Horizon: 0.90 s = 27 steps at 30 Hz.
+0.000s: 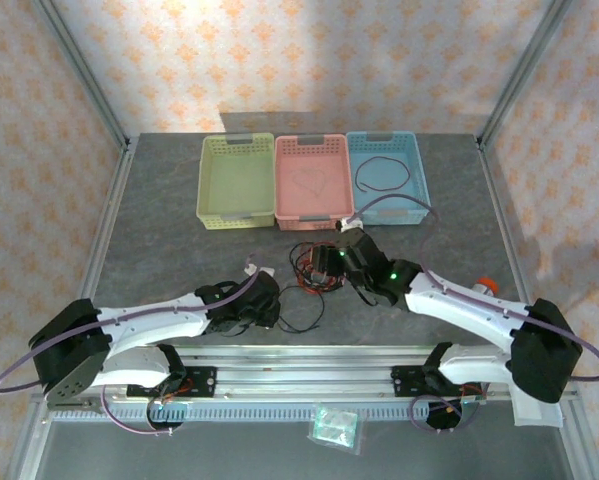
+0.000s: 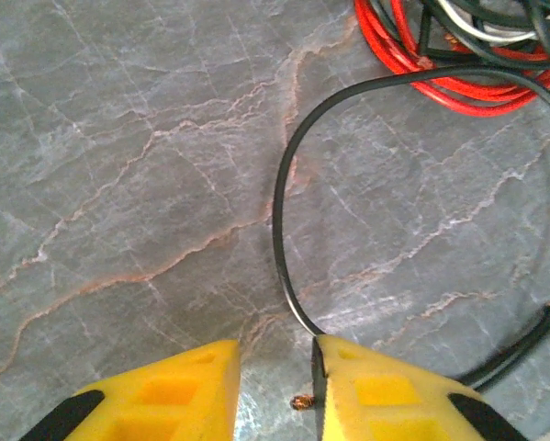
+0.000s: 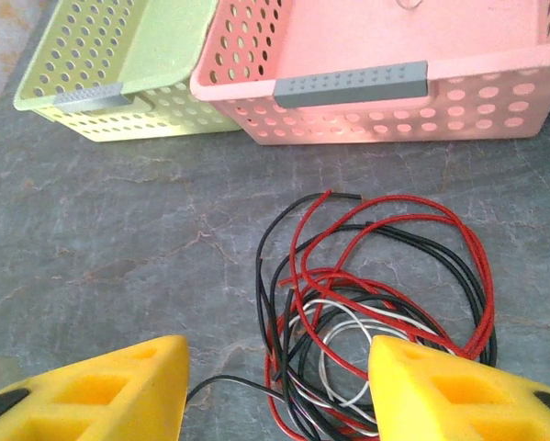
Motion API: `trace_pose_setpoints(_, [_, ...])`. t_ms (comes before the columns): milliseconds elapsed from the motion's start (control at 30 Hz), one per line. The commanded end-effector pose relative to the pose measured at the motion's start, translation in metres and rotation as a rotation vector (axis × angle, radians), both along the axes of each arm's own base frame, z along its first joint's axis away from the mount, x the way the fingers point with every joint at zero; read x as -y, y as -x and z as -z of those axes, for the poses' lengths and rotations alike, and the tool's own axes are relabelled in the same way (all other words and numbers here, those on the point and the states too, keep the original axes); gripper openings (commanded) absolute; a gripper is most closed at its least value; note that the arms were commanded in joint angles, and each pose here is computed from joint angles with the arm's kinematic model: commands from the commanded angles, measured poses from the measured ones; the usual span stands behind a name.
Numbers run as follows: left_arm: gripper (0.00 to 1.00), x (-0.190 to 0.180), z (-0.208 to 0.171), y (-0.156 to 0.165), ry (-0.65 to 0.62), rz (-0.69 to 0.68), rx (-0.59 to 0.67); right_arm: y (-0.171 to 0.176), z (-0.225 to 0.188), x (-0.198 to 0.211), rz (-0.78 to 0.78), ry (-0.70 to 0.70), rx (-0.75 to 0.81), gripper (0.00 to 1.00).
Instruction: Untangle the cables
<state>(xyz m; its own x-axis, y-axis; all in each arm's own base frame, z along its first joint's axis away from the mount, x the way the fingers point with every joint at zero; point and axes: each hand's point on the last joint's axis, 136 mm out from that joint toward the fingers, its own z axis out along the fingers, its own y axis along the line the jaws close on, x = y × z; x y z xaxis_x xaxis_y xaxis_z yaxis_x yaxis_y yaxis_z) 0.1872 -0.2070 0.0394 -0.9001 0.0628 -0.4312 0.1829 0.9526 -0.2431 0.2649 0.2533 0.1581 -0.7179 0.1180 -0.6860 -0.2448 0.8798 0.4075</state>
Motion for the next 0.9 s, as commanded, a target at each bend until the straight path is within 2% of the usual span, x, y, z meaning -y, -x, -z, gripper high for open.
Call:
trace_pose_setpoints(0, [0.27,0.005,-0.010,-0.015,0.005,-0.033,0.067,0.000,-0.006,0.001,0.002,-0.022,0.034,0.54])
trace_pose_setpoints(67, [0.22,0.007,-0.011,-0.019,0.014,-0.051,0.076,0.000,-0.014,0.003,0.014,-0.043,0.053,0.55])
trace_pose_setpoints(233, [0.17,0.013,-0.014,-0.023,0.049,-0.066,0.088,-0.004,-0.027,0.011,0.050,-0.044,0.104,0.58])
trace_pose_setpoints(267, [0.17,0.014,-0.017,-0.024,0.054,-0.065,0.095,-0.006,-0.030,0.014,0.060,-0.040,0.118,0.62])
trace_pose_setpoints(333, [0.14,0.014,-0.028,-0.028,0.067,-0.066,0.128,-0.008,-0.039,0.015,0.060,-0.045,0.154,0.81])
trace_pose_setpoints(367, [0.09,0.014,-0.038,-0.031,0.078,-0.075,0.156,-0.010,-0.042,0.017,0.069,-0.040,0.171,0.90])
trace_pose_setpoints(433, [0.02,0.011,-0.058,-0.037,0.104,-0.094,0.211,-0.016,-0.047,0.023,0.111,-0.026,0.204,0.98])
trace_pose_setpoints(667, [0.00,0.000,-0.131,-0.051,0.190,-0.167,0.383,-0.023,-0.079,0.026,0.110,-0.047,0.367,1.00])
trace_pose_setpoints(833, [0.00,-0.006,-0.175,-0.064,0.201,-0.195,0.474,-0.014,-0.084,0.006,-0.074,0.026,0.406,0.99])
trace_pose_setpoints(867, [0.00,-0.007,-0.186,-0.068,0.206,-0.202,0.493,-0.009,-0.083,-0.002,-0.140,0.030,0.416,0.96])
